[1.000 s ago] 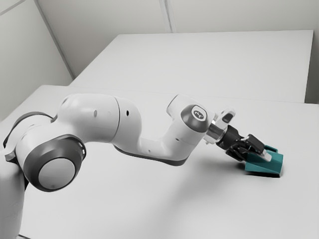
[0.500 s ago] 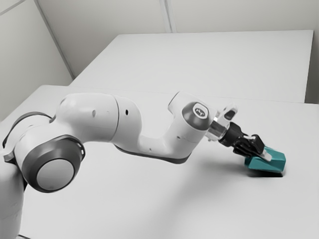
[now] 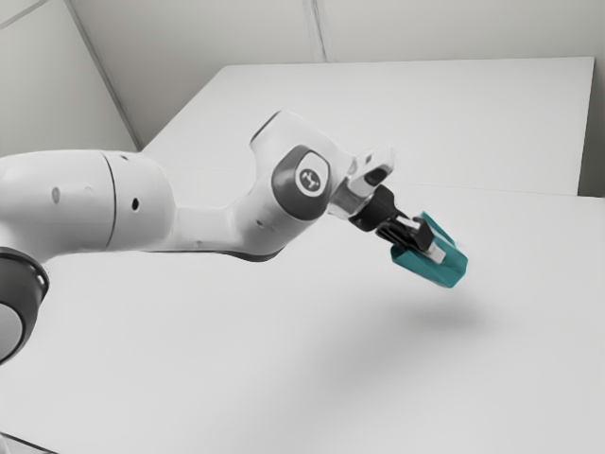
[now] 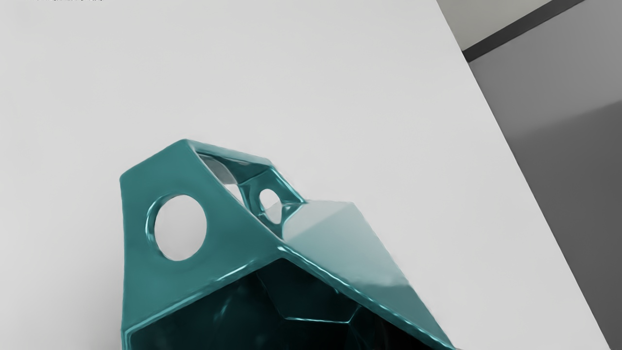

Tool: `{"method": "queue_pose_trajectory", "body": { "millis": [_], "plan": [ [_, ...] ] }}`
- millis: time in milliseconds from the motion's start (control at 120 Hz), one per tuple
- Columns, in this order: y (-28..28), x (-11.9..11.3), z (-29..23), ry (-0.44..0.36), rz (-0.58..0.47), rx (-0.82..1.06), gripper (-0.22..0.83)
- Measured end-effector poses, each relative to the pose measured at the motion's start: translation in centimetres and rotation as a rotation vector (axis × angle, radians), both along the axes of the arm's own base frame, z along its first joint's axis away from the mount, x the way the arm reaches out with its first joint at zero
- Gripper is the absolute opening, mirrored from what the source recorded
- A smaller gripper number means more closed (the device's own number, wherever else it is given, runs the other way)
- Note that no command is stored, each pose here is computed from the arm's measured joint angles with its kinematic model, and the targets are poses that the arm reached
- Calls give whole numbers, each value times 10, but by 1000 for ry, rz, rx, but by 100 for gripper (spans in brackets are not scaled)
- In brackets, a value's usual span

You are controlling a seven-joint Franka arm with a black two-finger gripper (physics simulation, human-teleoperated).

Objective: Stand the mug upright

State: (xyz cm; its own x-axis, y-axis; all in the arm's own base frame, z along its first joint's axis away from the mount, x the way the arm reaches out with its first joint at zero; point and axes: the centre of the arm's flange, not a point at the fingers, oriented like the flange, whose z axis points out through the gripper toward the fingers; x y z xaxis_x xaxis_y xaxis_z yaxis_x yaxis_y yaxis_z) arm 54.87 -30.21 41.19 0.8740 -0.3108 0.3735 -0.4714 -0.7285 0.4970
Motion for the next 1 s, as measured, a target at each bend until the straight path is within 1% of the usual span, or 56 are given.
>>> {"method": "queue_pose_trajectory", "body": {
  "millis": [133,242,292,408,550,642,817,1000],
  "plan": [
    [58,-17,12,-26,30,135,-17],
    [99,-19,29,-50,53,239,-17],
    [117,-21,35,-48,65,289,-17],
    [151,-24,36,-14,98,386,-17],
    [168,-35,39,33,108,483,-17],
    [181,-39,35,77,124,537,-17],
    [196,-46,25,147,152,603,-17],
    [209,-47,17,195,192,638,-17]
  ]
}}
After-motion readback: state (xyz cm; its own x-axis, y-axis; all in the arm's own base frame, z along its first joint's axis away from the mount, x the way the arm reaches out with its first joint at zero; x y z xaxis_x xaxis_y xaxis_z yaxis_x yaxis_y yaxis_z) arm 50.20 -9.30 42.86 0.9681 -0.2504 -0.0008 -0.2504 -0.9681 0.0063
